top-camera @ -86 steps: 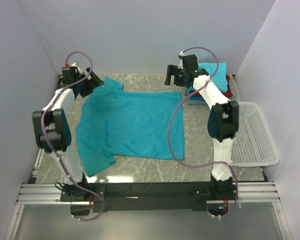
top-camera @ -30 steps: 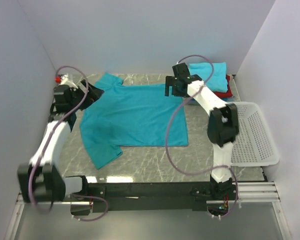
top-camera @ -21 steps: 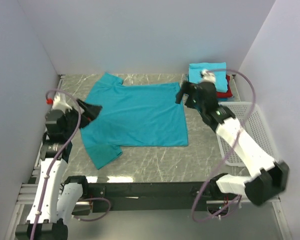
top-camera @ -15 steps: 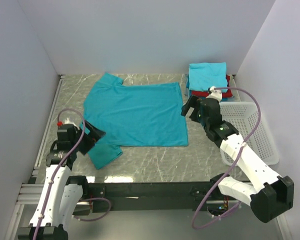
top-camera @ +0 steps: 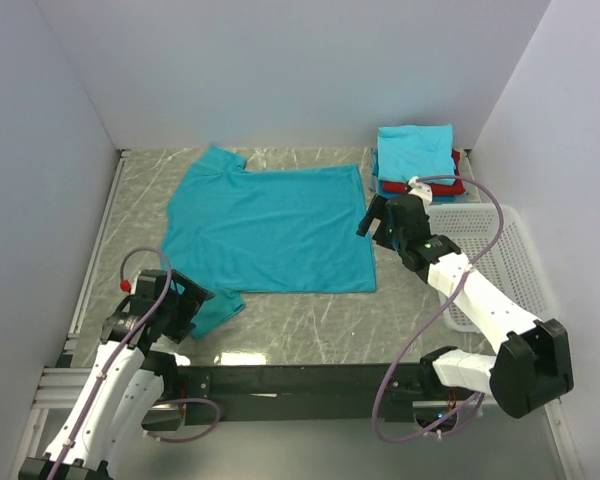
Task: Fold and stack the t-shirts
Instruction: Fold the tshirt
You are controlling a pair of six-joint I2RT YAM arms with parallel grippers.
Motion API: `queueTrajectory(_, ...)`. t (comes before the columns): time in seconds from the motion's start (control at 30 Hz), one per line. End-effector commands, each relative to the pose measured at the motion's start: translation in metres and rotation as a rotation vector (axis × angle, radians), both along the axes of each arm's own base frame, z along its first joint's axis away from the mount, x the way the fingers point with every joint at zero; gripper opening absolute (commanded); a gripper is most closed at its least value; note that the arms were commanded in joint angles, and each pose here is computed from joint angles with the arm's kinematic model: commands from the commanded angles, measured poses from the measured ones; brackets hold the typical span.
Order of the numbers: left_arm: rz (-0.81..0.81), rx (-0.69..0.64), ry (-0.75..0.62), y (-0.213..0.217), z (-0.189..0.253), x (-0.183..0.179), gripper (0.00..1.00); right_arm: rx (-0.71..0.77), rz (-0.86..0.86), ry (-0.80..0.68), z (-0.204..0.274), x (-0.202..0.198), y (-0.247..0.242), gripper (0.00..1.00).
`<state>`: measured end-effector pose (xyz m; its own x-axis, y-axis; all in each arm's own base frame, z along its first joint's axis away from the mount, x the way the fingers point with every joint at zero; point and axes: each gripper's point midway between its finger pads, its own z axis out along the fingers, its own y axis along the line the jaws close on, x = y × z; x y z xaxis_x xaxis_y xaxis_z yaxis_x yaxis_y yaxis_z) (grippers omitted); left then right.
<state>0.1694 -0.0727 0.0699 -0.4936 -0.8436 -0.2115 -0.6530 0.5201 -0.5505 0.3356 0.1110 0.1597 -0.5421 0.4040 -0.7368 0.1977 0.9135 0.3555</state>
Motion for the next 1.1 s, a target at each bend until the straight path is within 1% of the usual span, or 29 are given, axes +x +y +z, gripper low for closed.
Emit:
queueTrajectory(0.0, 0.126, 0.019, -0.014, 0.010, -0.002, 0.009, 0.99, 0.017, -0.008, -0.019, 0.011, 0.012, 0.001, 1.00)
queueTrajectory(0.03, 0.148, 0.054, 0.024, 0.015, -0.009, 0.008, 0.99, 0.013, -0.012, -0.017, 0.011, 0.014, -0.001, 1.00)
queueTrajectory(0.13, 0.164, 0.083, 0.096, 0.017, -0.020, 0.004, 0.99, -0.011, -0.033, -0.001, 0.007, 0.018, -0.008, 1.00)
queueTrajectory(0.2, 0.167, 0.114, 0.168, 0.019, -0.027, -0.003, 0.99, -0.019, -0.043, 0.013, 0.003, 0.019, -0.011, 1.00)
queueTrajectory(0.27, 0.181, 0.170, 0.281, 0.026, -0.036, -0.020, 0.99, -0.018, -0.048, 0.020, 0.001, 0.020, -0.014, 1.00)
queueTrajectory(0.33, 0.135, 0.162, 0.299, 0.020, -0.033, -0.021, 0.99, -0.013, -0.049, 0.018, 0.001, 0.020, -0.015, 1.00)
queueTrajectory(0.47, 0.102, 0.153, 0.324, 0.015, -0.031, -0.026, 0.99, 0.001, -0.051, 0.016, -0.003, 0.022, -0.019, 1.00)
queueTrajectory(0.6, 0.085, 0.148, 0.332, 0.012, -0.037, -0.026, 0.90, -0.020, -0.060, 0.050, -0.013, 0.024, -0.023, 1.00)
queueTrajectory(0.67, 0.063, 0.136, 0.374, 0.009, -0.046, -0.032, 0.84, -0.030, -0.068, 0.067, -0.017, 0.025, -0.026, 1.00)
queueTrajectory(0.8, 0.030, 0.117, 0.403, 0.004, -0.053, -0.039, 0.74, -0.030, -0.068, 0.093, -0.024, 0.026, -0.028, 0.99)
queueTrajectory(0.83, 0.034, 0.113, 0.402, 0.003, -0.054, -0.038, 0.68, -0.026, -0.063, 0.096, -0.025, 0.026, -0.027, 0.99)
queueTrajectory(0.87, 0.033, 0.111, 0.405, 0.003, -0.055, -0.039, 0.66, -0.027, -0.062, 0.099, -0.025, 0.026, -0.028, 0.99)
queueTrajectory(0.9, 0.029, 0.111, 0.405, 0.003, -0.054, -0.039, 0.62, -0.027, -0.063, 0.105, -0.027, 0.025, -0.028, 0.99)
queueTrajectory(0.93, 0.028, 0.111, 0.405, 0.002, -0.055, -0.039, 0.55, -0.030, -0.064, 0.110, -0.028, 0.025, -0.028, 0.99)
queueTrajectory(0.97, 0.027, 0.113, 0.404, 0.002, -0.055, -0.039, 0.41, -0.030, -0.065, 0.111, -0.029, 0.025, -0.029, 0.99)
queueTrajectory(1.07, 0.026, 0.109, 0.395, 0.001, -0.054, -0.038, 0.26, -0.027, -0.066, 0.115, -0.029, 0.025, -0.029, 0.99)
